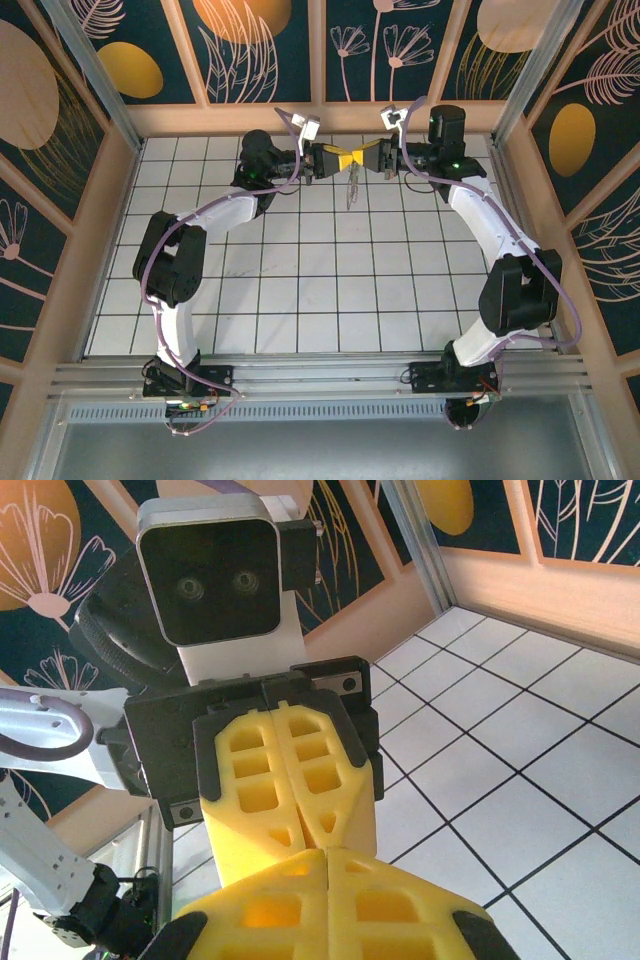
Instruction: Put the keys on the keyring
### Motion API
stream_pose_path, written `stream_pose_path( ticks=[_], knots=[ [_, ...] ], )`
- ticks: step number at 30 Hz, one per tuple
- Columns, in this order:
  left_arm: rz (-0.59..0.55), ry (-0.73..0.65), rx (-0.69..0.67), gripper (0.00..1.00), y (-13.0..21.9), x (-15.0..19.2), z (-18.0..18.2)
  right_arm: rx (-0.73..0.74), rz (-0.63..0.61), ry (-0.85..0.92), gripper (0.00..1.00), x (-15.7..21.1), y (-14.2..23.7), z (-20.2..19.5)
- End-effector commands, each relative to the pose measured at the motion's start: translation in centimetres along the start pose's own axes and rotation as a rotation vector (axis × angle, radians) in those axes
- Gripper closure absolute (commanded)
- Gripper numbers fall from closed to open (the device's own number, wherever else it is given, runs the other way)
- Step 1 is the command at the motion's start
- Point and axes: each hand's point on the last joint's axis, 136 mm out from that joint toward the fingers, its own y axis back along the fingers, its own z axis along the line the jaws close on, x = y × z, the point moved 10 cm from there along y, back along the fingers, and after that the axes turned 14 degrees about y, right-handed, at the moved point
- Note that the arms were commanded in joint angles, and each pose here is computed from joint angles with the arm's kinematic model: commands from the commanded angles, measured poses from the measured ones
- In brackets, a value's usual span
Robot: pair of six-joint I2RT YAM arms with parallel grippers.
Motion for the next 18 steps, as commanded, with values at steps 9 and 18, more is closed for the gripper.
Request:
stream_pose_path(
  ticks=[9, 18],
  knots=[
    [-0.061, -0.056, 0.034, 1.0, -1.3, 0.1, -1.2, 0.107, -0.072, 0.019, 0.73, -2.2, 0.4, -0.1],
    [-0.082, -0.053, 0.06, 1.0, -1.1, 0.0, -1.8, 0.362, -0.251, -0.031, 0.63, -0.6, 5.4, 1.0]
  ],
)
